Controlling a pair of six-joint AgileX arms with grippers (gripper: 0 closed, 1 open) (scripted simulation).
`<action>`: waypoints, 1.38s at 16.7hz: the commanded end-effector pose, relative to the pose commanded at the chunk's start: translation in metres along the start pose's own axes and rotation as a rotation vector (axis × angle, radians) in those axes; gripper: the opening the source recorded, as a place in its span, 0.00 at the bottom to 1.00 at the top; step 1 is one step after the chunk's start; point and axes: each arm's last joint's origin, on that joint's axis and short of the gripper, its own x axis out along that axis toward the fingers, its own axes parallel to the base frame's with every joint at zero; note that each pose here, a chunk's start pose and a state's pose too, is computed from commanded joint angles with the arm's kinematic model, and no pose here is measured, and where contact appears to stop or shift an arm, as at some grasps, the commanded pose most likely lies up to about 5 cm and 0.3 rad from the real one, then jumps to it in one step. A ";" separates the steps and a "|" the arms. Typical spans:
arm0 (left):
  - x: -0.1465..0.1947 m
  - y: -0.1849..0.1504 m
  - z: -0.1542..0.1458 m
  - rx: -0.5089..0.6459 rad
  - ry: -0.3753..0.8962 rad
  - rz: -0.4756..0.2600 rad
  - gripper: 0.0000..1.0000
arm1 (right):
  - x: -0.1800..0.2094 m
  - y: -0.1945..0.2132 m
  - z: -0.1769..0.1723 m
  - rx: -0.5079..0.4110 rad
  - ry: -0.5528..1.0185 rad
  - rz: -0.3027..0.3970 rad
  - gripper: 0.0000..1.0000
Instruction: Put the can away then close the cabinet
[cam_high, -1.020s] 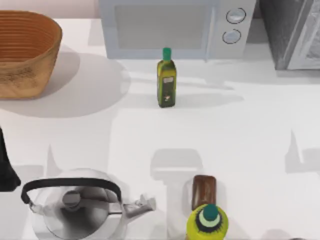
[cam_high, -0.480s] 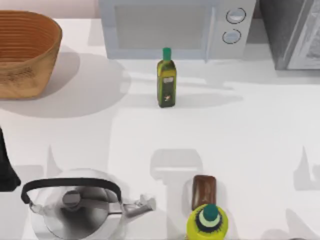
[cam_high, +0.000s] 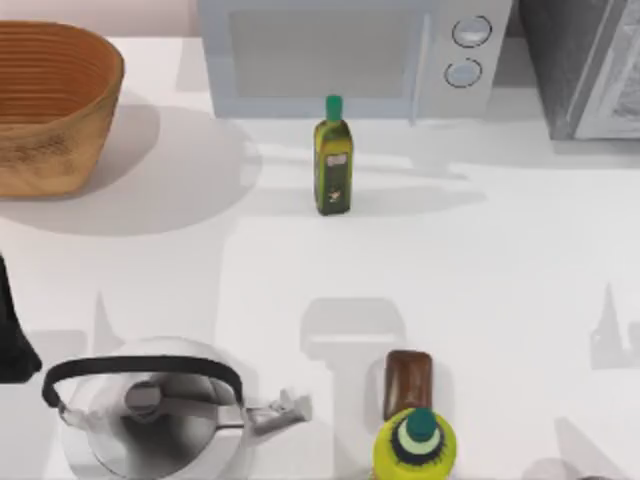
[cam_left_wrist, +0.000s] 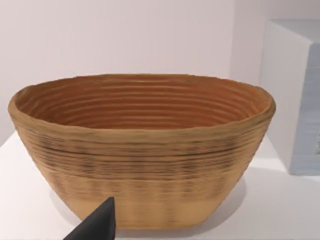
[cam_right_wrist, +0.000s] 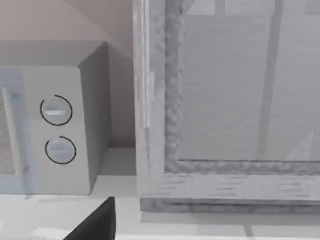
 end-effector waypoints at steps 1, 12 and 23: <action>0.000 0.000 0.000 0.000 0.000 0.000 1.00 | 0.003 -0.003 0.006 -0.003 -0.012 0.005 1.00; 0.000 0.000 0.000 0.000 0.000 0.000 1.00 | 0.059 -0.120 0.016 -0.016 0.024 0.026 1.00; 0.000 0.000 0.000 0.000 0.000 0.000 1.00 | 0.039 -0.195 -0.018 -0.001 0.042 -0.013 1.00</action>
